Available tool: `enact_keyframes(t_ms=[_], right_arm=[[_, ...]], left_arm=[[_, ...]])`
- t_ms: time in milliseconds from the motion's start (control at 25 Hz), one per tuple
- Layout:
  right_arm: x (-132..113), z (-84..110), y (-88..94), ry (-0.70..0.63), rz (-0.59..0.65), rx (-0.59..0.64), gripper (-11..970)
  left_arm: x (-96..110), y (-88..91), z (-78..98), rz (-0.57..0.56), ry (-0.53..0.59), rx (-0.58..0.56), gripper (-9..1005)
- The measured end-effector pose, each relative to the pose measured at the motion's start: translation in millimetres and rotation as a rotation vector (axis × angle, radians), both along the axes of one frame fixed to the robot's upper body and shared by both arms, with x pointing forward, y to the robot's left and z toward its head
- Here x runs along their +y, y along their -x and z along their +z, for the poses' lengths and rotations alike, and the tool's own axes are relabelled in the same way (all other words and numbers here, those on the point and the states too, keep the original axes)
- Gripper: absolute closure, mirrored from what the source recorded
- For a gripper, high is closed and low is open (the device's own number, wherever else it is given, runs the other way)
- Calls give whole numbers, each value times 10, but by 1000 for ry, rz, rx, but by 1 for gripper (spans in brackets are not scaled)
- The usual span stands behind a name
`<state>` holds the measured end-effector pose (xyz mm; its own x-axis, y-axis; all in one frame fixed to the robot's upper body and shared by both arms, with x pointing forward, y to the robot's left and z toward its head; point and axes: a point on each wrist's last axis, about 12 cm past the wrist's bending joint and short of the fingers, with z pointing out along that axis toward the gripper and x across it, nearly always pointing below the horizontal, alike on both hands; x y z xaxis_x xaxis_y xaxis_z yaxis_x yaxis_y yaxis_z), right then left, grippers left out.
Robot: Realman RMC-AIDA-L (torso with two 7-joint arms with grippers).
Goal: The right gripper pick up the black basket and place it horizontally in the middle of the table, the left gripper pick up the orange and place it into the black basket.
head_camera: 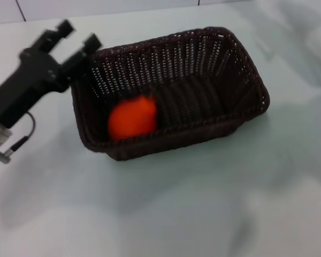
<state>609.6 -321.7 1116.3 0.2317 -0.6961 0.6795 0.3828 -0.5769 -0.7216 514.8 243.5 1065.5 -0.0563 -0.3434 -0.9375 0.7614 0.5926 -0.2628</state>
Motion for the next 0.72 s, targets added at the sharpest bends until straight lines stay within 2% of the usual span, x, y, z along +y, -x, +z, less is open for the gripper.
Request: enact_keyframes(t_ms=[160,320,480,720], right_arm=[[30,17,9,24,-39,-69,31],[26,34,49,156,-128,-205,31],[3,-4,80,259,-218,-271,31],[-73,-40,120,307,-315,-296,31]], left_arm=[[206,139,-4,144,65,-59,230],[436,352,-46,314,125,-113,81],[652,580,-52,455,194,-169,75],[856,864,-88,603,259,-206,74]])
